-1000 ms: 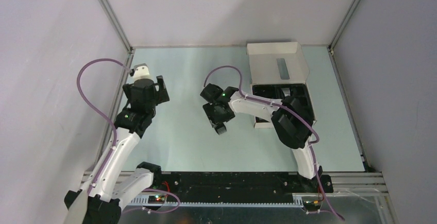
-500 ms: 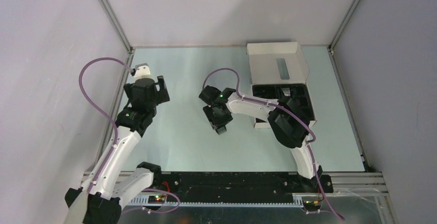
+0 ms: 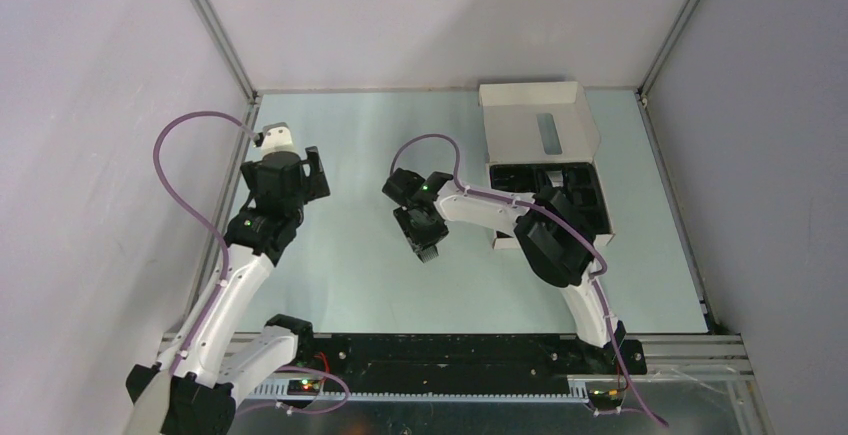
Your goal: Sort the hair-cutting tools
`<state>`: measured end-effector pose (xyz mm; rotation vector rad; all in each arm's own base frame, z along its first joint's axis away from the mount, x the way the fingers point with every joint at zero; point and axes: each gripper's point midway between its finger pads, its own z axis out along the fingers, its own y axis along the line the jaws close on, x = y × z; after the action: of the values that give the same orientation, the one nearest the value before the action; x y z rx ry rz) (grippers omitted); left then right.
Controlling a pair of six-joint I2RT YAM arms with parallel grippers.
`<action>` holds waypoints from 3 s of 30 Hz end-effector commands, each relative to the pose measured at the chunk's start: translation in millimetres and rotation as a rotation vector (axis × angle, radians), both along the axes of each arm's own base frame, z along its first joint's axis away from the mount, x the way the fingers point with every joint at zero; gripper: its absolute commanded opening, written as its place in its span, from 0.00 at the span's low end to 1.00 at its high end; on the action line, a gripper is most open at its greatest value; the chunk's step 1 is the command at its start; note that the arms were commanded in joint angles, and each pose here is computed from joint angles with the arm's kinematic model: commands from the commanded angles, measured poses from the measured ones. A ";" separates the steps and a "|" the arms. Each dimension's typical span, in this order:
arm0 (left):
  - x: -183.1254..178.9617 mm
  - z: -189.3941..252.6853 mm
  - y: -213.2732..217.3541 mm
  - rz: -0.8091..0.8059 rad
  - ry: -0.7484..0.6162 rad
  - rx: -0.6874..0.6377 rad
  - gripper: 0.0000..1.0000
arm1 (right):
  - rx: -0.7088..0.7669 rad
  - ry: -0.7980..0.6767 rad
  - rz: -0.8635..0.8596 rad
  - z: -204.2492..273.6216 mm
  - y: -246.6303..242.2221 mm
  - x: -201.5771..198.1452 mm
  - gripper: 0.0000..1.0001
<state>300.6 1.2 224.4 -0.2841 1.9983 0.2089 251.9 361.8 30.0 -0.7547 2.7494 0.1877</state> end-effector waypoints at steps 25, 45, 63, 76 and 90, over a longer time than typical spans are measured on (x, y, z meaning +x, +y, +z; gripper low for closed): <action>6.7 4.2 2.3 0.005 -0.021 0.015 0.97 | -0.016 -0.127 0.054 50.6 -8.5 0.9 0.37; 8.3 -1.3 1.2 0.001 0.000 0.018 0.97 | -0.024 -0.206 -0.352 107.0 -196.9 40.4 0.37; 9.0 -2.8 0.5 -0.003 0.006 0.018 0.97 | -0.105 -0.173 -0.451 51.6 -272.9 63.7 0.35; 9.3 -3.3 -0.4 -0.007 0.008 0.018 0.97 | -0.050 -0.100 -0.415 26.6 -262.5 59.6 0.35; 10.2 -5.5 -1.5 -0.013 0.016 0.017 0.97 | -0.041 0.001 -0.488 18.9 -275.4 45.7 0.46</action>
<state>306.3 -0.8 213.3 -0.2651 2.0356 0.2241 309.7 93.0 59.3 -0.1034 2.7761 0.0456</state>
